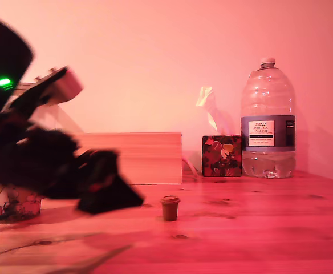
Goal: Pick up the coffee capsules from the table one by one and drop them inside the nearest coffee cup
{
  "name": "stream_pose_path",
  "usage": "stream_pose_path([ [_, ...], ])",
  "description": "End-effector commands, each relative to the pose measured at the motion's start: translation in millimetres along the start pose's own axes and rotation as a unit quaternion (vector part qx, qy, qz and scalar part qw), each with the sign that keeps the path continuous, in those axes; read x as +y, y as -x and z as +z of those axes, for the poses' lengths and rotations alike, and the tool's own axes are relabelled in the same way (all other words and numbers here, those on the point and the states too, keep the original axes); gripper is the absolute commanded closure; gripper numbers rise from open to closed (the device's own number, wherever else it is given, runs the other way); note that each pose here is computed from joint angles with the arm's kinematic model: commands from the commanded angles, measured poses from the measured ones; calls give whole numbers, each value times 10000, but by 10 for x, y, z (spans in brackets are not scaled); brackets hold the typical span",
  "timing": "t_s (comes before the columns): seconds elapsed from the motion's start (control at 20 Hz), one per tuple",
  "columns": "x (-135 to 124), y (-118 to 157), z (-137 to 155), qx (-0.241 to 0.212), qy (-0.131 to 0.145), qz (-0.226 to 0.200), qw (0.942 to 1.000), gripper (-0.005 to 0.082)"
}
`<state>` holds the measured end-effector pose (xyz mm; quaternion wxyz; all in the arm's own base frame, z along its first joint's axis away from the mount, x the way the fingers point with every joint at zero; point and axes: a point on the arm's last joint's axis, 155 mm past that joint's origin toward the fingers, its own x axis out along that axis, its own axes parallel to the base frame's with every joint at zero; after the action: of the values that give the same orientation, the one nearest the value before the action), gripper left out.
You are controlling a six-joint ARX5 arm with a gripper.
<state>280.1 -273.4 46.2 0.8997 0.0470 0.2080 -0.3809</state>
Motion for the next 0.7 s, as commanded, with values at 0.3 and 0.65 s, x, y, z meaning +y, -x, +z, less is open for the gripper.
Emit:
stream_pose_path([
  [0.3,-30,-203,-59,-57,332,29,9994,142],
  [0.65,-25,-474,-34,-31,348,81,9994,143],
])
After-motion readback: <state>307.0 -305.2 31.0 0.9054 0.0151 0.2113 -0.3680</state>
